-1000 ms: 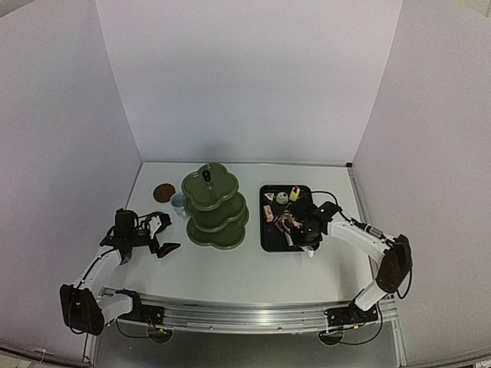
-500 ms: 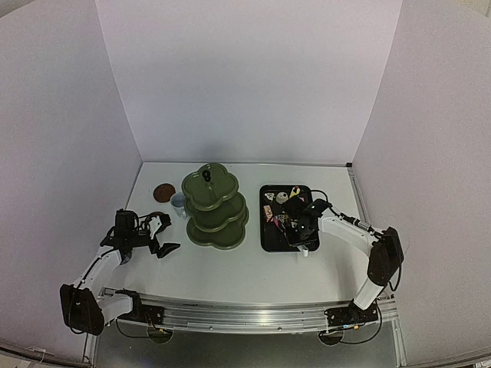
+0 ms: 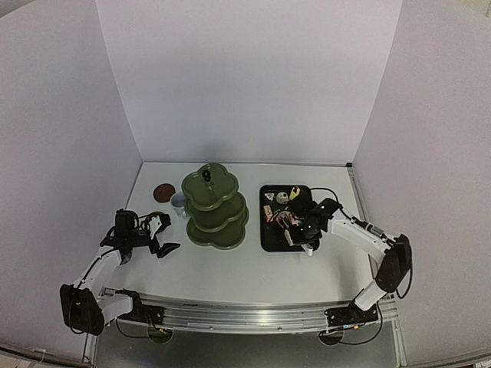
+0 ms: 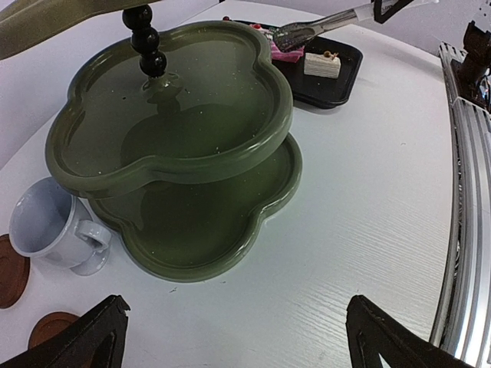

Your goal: Serve the afternoon tea

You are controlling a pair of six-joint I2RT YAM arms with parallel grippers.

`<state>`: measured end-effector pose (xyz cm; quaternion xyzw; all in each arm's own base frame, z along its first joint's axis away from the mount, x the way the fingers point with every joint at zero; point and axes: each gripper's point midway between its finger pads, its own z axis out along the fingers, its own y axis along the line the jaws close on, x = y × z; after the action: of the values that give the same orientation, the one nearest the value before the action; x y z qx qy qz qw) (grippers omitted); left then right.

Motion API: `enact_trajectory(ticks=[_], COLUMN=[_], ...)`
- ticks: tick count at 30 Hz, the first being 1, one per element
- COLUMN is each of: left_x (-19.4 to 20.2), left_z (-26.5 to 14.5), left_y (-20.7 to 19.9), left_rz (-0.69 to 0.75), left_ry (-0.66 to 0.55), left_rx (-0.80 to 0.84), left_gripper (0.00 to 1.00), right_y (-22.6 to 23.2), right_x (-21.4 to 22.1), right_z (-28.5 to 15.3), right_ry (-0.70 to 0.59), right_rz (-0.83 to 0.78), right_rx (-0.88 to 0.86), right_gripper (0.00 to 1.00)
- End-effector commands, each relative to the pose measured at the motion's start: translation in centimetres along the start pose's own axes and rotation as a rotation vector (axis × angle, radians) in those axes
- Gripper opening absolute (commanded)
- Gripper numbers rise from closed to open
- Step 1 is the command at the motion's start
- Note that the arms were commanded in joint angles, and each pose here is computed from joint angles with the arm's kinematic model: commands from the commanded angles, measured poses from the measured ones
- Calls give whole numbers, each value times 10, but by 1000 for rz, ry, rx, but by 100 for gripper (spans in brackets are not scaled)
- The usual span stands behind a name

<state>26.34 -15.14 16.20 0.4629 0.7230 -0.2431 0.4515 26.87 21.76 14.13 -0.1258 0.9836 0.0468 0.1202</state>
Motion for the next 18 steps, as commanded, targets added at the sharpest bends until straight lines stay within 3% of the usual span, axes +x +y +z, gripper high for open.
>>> enact_trajectory(ticks=[1,6,18], left_x=[-12,-15,-17], left_z=[-2,-1,-2], left_y=[6,10,12], left_rz=[12,-7,-3], left_ry=[-27,-51,-60], left_rx=[-30,-47,-61], left_gripper=[100,100,100], right_y=[21,66,124], right_x=[0,15,-26], right_z=[-49,-44,-5], right_ry=[-98,-56,-68], right_rz=[-98,-238,-365], right_rx=[-120,-220,-254], right_gripper=[0,0,0])
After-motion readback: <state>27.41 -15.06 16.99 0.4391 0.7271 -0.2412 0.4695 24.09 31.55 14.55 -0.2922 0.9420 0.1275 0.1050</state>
